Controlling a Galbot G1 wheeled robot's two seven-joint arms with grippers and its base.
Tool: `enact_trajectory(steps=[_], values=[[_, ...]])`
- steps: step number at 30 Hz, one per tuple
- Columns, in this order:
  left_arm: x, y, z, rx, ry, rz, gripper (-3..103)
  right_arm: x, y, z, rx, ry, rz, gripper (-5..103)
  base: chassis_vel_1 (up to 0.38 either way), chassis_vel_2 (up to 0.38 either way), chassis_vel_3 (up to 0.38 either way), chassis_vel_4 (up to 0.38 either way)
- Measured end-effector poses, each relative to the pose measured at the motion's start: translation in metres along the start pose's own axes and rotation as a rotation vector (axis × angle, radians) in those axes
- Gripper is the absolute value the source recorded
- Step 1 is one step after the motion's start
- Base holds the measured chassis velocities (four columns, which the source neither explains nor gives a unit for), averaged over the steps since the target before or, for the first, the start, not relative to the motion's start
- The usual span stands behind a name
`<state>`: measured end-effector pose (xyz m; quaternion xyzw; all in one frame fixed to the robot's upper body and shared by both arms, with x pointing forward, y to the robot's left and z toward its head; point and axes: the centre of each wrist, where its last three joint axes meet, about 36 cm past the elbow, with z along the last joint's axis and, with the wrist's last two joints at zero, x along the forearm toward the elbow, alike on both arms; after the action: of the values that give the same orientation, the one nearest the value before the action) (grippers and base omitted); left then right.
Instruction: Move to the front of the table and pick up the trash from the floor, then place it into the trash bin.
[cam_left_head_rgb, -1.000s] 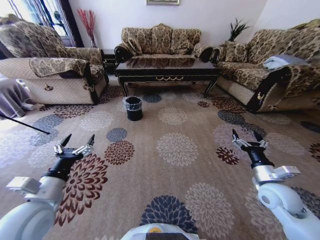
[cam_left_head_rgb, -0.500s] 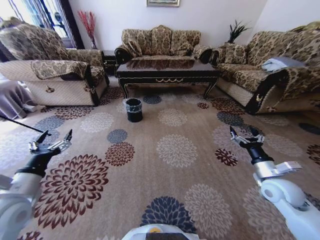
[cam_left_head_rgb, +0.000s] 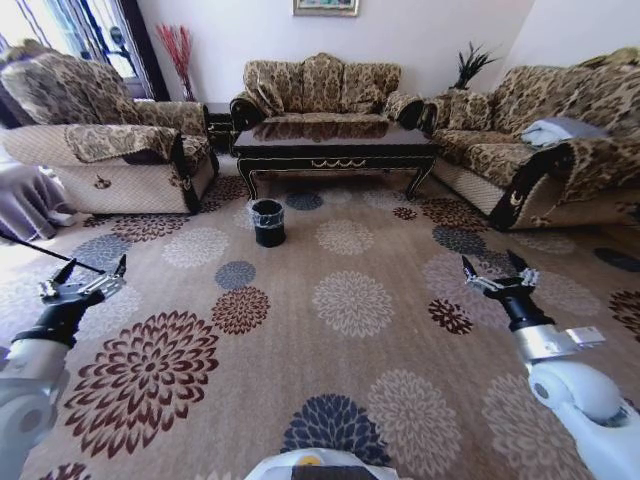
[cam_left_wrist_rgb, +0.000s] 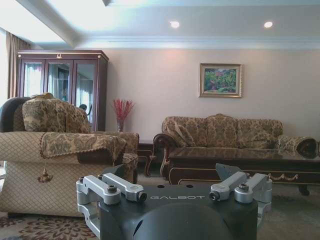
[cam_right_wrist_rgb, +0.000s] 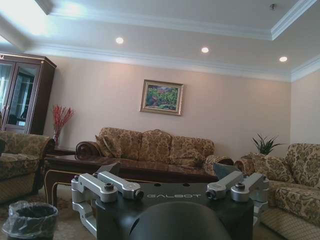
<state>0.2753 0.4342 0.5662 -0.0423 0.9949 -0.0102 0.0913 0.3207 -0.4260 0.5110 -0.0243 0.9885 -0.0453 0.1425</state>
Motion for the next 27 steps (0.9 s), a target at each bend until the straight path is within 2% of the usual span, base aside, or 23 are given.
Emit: enact_trajectory(steps=[5,11,16,19,24,27], values=[[-0.001,-0.003,0.008,0.002,0.015,0.010,100,-0.004,0.001,-0.006,-0.002,-0.012,-0.001,100,0.000,0.000,0.000,0.000],[-0.007,-0.006,0.009,0.009,0.005,0.018,100,-0.001,0.005,-0.008,-0.010,-0.011,0.000,100,0.000,0.000,0.000,0.000],[-0.008,-0.021,0.009,0.025,0.000,0.045,100,0.010,0.025,-0.017,-0.051,-0.014,-0.003,100,0.000,0.000,0.000,0.000],[-0.007,-0.029,0.013,0.011,0.001,0.060,100,0.017,0.033,-0.017,-0.058,-0.013,0.000,100,0.000,0.000,0.000,0.000],[-0.010,-0.028,0.022,-0.008,0.014,0.060,100,0.021,0.034,-0.016,-0.055,-0.007,0.002,100,0.000,0.000,0.000,0.000],[-0.010,-0.035,0.033,-0.014,0.035,0.065,100,0.022,0.035,-0.016,-0.050,-0.007,0.003,100,0.000,0.000,0.000,0.000]])
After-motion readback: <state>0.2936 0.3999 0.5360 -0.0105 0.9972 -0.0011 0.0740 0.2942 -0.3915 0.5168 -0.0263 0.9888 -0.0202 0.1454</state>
